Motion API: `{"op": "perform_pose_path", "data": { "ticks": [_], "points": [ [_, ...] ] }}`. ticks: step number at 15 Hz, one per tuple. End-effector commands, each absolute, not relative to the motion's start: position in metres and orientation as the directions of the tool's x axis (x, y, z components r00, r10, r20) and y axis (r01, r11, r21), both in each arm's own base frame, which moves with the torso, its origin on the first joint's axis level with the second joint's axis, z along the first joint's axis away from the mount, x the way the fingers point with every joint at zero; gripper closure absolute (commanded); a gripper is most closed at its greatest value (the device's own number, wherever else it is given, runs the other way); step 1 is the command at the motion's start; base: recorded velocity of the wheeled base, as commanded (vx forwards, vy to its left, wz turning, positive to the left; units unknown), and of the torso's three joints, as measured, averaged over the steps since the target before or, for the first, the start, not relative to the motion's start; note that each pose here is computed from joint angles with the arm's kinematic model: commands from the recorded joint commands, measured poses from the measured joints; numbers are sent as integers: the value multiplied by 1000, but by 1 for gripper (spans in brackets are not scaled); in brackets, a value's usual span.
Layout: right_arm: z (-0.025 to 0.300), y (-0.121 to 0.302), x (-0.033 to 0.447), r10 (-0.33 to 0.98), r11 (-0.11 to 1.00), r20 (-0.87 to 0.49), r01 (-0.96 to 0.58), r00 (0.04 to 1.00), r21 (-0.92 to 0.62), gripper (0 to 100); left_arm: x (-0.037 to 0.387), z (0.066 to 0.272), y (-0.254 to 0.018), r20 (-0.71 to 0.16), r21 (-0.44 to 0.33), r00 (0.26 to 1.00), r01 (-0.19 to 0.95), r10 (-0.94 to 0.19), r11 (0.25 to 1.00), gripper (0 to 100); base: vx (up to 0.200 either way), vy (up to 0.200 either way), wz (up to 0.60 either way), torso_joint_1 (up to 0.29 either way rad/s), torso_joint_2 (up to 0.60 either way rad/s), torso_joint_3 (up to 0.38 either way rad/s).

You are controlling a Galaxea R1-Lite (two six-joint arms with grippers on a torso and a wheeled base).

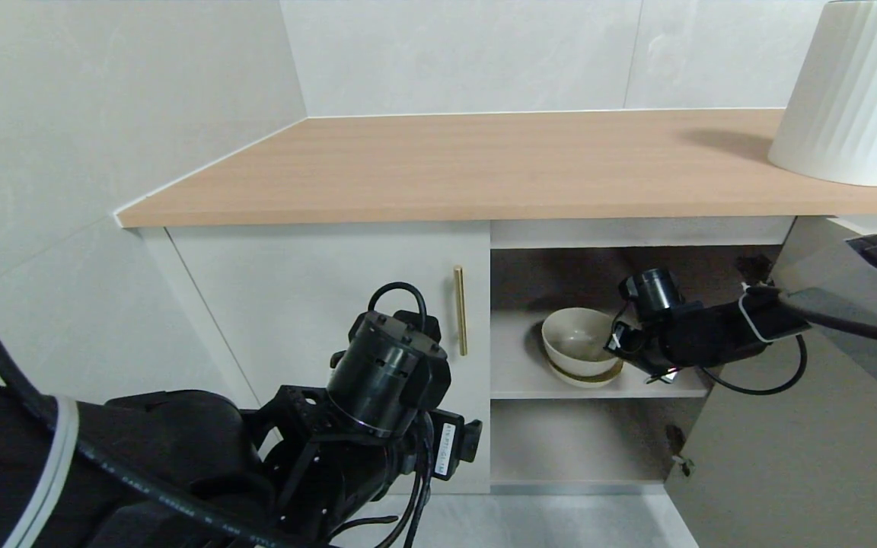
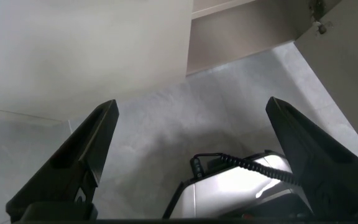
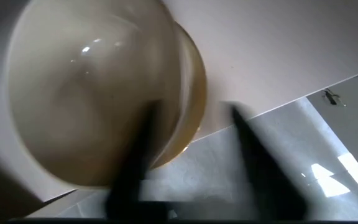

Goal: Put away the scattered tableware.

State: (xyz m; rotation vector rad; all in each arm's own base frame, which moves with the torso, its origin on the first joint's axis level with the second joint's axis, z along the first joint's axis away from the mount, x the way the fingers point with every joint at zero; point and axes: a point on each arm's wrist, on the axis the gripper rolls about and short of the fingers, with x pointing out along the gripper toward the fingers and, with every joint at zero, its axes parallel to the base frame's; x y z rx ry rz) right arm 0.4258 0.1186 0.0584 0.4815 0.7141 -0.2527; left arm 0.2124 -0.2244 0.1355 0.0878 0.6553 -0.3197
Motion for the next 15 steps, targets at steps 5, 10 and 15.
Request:
{"op": "perform_pose_path", "data": {
  "ticks": [5,10,15],
  "points": [
    [87,121,406,-33,868,-674,355,738,347,0,212,144,-220,-592,-37,759,309,-270,950,0,0,0,0,0,0,0],
    [185,117,290,231,918,-652,60,722,391,0,191,189,-165,-480,-125,833,245,-275,961,0,0,0,0,0,0,0],
    [219,102,207,296,925,-626,-53,721,376,0,199,164,-126,-557,-107,815,117,-157,987,0,0,0,0,0,0,0]
  ]
}}
